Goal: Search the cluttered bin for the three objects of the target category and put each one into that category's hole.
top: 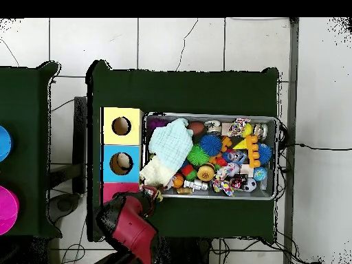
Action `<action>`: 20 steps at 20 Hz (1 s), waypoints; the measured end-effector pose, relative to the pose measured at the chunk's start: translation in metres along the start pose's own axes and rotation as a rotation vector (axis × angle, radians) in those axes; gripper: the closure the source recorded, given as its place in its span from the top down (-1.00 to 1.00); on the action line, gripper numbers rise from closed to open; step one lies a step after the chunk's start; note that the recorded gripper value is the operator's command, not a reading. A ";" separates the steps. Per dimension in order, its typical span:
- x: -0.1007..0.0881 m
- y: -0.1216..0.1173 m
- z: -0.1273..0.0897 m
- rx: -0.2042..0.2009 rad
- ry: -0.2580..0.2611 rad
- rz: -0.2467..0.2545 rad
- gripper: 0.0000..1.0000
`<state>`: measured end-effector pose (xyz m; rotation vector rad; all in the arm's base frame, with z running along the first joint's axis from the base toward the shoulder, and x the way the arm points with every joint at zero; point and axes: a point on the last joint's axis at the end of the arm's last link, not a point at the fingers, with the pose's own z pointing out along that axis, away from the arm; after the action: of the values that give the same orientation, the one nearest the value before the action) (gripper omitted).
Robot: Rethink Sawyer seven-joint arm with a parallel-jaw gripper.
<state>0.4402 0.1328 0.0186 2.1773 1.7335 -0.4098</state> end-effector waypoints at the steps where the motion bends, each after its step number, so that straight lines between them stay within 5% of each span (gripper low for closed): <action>1: -0.005 -0.002 0.005 0.033 0.030 -0.003 1.00; 4: -0.013 -0.007 0.017 0.083 0.071 -0.023 1.00; 5: -0.019 -0.006 0.030 0.100 0.114 -0.062 -1.00; 13: -0.030 0.000 0.034 0.092 0.204 -0.157 -1.00; 20: -0.032 -0.002 0.034 0.071 0.221 -0.231 -1.00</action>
<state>0.4310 0.0904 0.0013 2.1456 2.1327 -0.2979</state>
